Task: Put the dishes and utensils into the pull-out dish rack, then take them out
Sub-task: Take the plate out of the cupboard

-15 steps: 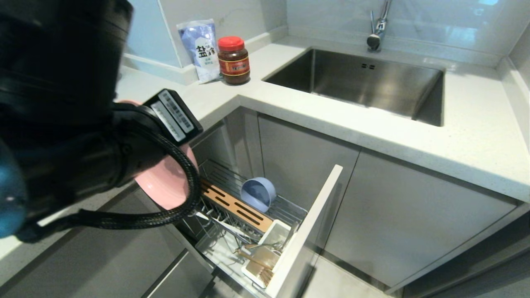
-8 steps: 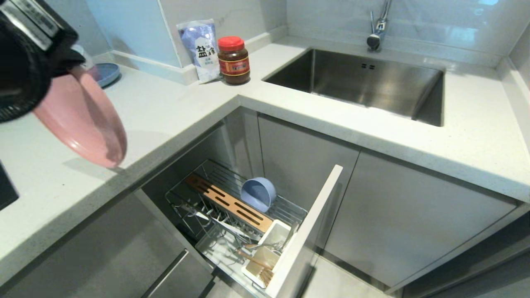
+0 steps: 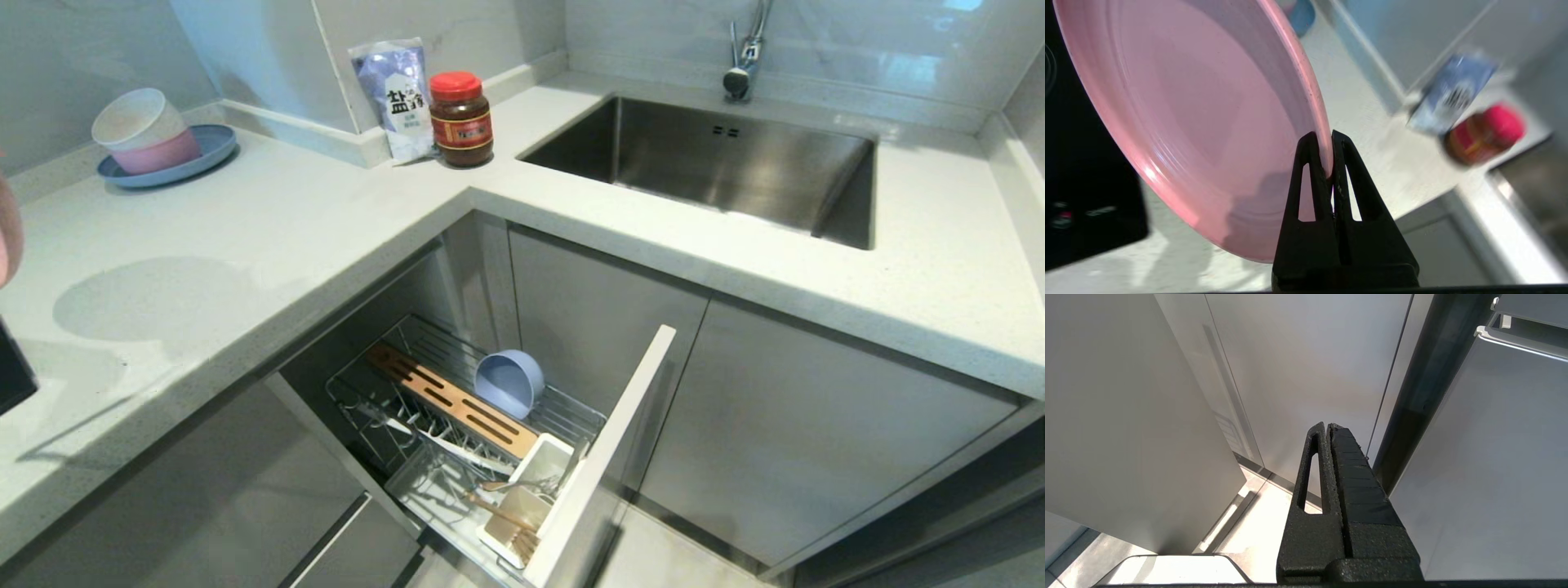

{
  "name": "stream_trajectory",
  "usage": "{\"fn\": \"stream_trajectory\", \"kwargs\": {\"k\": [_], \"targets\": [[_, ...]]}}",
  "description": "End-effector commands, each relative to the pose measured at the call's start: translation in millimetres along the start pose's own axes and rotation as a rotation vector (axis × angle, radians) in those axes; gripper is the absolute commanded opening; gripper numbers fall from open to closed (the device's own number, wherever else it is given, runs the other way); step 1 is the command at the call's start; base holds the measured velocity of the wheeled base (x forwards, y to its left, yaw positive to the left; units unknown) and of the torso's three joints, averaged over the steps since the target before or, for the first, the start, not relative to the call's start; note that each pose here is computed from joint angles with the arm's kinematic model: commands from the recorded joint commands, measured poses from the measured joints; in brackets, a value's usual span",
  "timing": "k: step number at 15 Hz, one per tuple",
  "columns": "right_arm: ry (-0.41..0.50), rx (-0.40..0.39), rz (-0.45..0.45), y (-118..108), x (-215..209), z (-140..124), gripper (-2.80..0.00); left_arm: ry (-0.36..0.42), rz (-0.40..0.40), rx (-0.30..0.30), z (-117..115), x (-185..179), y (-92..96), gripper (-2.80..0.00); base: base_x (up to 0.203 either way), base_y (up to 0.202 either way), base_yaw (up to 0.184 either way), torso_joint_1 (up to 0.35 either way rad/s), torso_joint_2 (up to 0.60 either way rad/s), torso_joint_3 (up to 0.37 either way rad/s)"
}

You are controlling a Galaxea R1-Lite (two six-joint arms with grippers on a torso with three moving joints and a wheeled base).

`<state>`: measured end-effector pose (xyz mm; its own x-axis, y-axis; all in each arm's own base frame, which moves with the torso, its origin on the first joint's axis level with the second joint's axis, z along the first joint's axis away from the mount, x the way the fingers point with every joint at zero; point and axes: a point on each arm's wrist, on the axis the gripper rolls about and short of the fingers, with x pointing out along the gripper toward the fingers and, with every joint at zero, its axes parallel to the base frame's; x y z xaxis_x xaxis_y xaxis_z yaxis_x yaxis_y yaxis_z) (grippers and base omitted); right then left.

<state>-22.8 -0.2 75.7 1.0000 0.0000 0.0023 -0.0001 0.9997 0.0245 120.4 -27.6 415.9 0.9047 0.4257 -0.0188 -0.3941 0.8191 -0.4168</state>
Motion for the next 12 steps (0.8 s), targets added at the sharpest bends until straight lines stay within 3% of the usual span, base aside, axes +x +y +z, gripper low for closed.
{"fn": "stream_trajectory", "kwargs": {"k": [1, 4, 8, 10, 12], "targets": [[-0.003, 0.000, 0.000, 0, 0, 0, -2.80, 0.103, -0.019, 0.124, -2, 3, 15.4, -2.80, 0.000, 0.000, 0.000, 0.000, 0.00, 0.000], [-0.002, 0.000, 0.001, 0, 0, 0, -2.80, 0.212, 0.027, 0.252, -6, 7, 28.4, -2.80, 0.000, 0.000, 0.000, 0.000, 0.00, 0.000], [-0.002, 0.000, 0.002, 0, 0, -1, -2.80, 0.316, 0.098, 0.350, -18, 28, 27.9, -2.80, 0.000, 0.000, 0.000, 0.000, 0.00, 0.000], [-0.003, 0.000, 0.001, 0, 0, 0, -2.80, 0.384, 0.069, 0.437, -25, 34, 25.9, -2.80, 0.000, 0.000, 0.000, 0.000, 0.00, 0.000], [-0.003, 0.000, 0.001, 0, 0, 0, -2.80, 0.505, 0.024, 0.580, -35, 36, 28.3, -2.80, 0.000, 0.000, 0.000, 0.000, 0.00, 0.000]]}}
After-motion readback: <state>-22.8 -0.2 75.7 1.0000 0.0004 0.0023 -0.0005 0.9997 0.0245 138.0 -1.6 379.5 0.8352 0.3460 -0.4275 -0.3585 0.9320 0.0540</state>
